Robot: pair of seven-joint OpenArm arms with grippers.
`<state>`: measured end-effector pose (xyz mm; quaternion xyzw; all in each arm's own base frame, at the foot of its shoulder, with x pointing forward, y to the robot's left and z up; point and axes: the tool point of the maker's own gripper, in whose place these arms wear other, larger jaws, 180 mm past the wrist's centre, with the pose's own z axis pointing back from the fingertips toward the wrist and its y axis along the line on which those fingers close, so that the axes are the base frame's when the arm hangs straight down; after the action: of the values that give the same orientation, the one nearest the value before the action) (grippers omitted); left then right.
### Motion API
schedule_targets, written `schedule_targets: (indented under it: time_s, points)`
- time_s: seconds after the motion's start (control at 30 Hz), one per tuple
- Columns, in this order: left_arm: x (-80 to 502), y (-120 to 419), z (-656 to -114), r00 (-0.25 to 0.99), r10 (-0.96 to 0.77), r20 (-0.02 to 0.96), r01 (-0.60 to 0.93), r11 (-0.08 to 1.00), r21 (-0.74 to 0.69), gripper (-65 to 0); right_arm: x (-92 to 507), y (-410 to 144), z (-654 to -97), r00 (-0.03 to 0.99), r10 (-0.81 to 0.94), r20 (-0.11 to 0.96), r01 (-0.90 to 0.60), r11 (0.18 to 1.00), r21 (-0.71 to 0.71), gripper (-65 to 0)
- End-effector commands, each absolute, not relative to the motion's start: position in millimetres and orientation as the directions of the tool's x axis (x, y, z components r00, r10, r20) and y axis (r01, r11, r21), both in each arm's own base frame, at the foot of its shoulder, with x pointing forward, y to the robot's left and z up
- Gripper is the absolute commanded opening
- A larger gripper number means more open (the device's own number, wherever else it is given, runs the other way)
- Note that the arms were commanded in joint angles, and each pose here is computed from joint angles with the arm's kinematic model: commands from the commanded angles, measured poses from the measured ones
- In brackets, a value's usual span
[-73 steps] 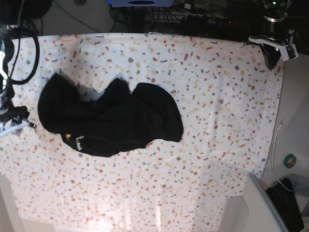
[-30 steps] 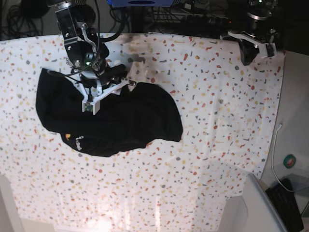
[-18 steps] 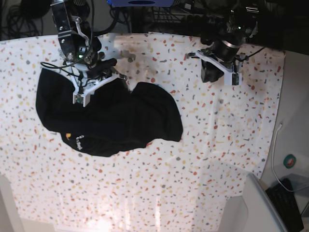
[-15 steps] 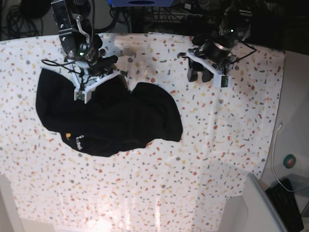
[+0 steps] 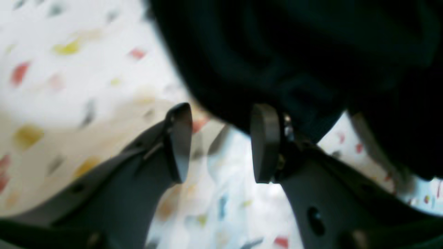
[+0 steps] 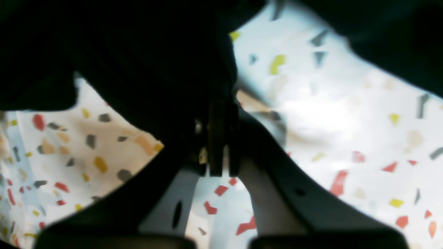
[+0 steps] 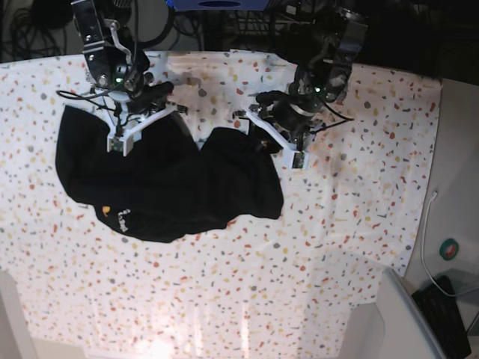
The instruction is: Layout the t-shirt on the table in an organized manner, then fold the t-shirt properly
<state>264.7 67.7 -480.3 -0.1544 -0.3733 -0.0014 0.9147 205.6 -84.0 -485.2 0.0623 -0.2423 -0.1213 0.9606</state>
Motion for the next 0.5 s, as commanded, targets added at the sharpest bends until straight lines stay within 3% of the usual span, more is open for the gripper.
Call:
schedule_targets:
  time_s: [0.0, 0.03, 0.07, 0.23, 0.37, 0.47]
  points:
    - [280.1, 84.5, -475.2, 0.694, 0.113, 0.711, 0.101, 0.963, -0.251, -50.4, 205.9, -84.8, -480.5, 0.846, -0.26, 0.465, 0.194, 0.964, 0.184, -65.0]
    - [288.6, 99.2, -476.0, 0.69, 0.108, 0.715, 0.086, 0.97, -0.229, -61.2, 200.8, -91.7, -481.3, 0.851, -0.243, 0.465, 0.186, 0.968, 0.166, -65.0]
    - [295.9, 119.7, -474.8, 0.683, 0.111, 0.722, 0.059, 0.977, -0.205, -65.0, 193.3, -92.2, -482.3, 0.86, -0.223, 0.46, 0.168, 0.973, 0.158, -65.0]
    - [316.8, 206.2, -447.0, 0.669, 0.15, 0.728, -0.085, 0.988, -0.125, -65.0, 178.5, -100.5, -459.1, 0.85, -0.156, 0.503, 0.098, 0.985, 0.139, -65.0]
    - [322.3, 251.4, -395.1, 0.634, 0.176, 0.753, -0.161, 0.982, -0.095, -65.0, 178.7, -111.4, -428.0, 0.818, -0.112, 0.564, 0.05, 0.991, 0.124, -65.0]
    - [312.4, 269.4, -371.7, 0.629, 0.171, 0.758, -0.186, 0.98, -0.067, -65.0, 175.1, -108.2, -419.5, 0.83, -0.104, 0.547, 0.036, 0.99, 0.134, -65.0]
